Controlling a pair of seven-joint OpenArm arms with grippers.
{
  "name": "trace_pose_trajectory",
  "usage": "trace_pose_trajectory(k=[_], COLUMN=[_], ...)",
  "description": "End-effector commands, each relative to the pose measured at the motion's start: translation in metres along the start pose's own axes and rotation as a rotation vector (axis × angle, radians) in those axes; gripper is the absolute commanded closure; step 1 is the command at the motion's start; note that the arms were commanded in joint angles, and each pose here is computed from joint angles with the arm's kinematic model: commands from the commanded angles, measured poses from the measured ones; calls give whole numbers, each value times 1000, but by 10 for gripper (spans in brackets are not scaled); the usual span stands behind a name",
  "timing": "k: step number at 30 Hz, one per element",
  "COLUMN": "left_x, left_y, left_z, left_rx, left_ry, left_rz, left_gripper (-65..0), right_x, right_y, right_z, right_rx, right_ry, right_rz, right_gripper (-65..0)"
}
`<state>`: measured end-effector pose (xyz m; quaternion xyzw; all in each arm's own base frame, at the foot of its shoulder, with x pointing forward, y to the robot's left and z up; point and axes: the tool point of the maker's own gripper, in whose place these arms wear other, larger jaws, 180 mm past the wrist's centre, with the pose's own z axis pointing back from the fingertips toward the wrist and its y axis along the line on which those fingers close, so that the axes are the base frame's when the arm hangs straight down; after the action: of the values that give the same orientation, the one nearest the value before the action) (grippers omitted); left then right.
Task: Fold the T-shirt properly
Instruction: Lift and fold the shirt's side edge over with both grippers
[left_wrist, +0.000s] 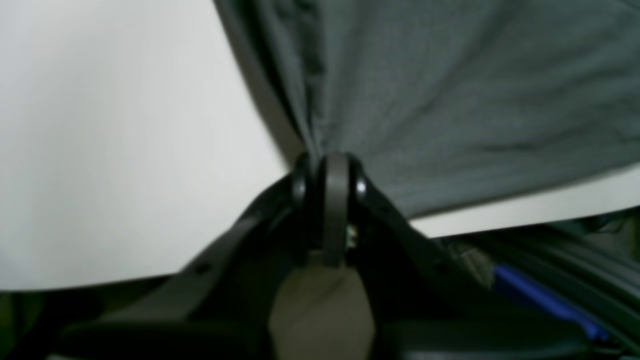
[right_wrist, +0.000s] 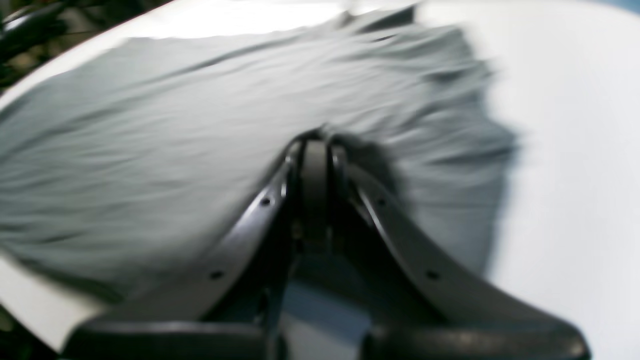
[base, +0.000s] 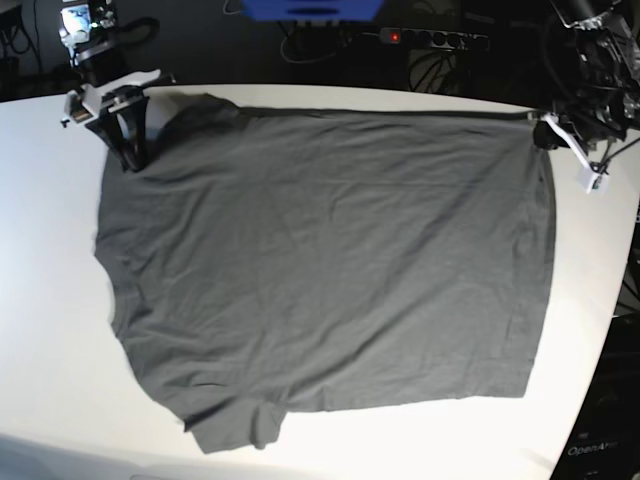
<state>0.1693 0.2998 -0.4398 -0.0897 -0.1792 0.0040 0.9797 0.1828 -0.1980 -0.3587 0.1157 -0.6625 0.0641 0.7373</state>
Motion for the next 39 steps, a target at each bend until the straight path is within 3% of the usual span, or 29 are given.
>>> trace_pose_trajectory(k=[1,8,27,39], left_x=[-18,12,112,146], left_y=[14,20,2,-3], left_z=[5,9,14,24], left_rx=[66,80,44,39], left_ry=[103,54,-167,-198], left_rz=[-13,-29,-43,-56], left_gripper=[-26,-26,-25,-25], right_x=[13,24,40,47], right_y=[-7,-33,-50,-59], right_z=[-3,-8,-58,-81], right_rx=[-5,-58,-57,-54], right_ry=[-39,-52,-43,-10], right_rz=[14,60,108,142], right_gripper=[-7,-7,-7,-7])
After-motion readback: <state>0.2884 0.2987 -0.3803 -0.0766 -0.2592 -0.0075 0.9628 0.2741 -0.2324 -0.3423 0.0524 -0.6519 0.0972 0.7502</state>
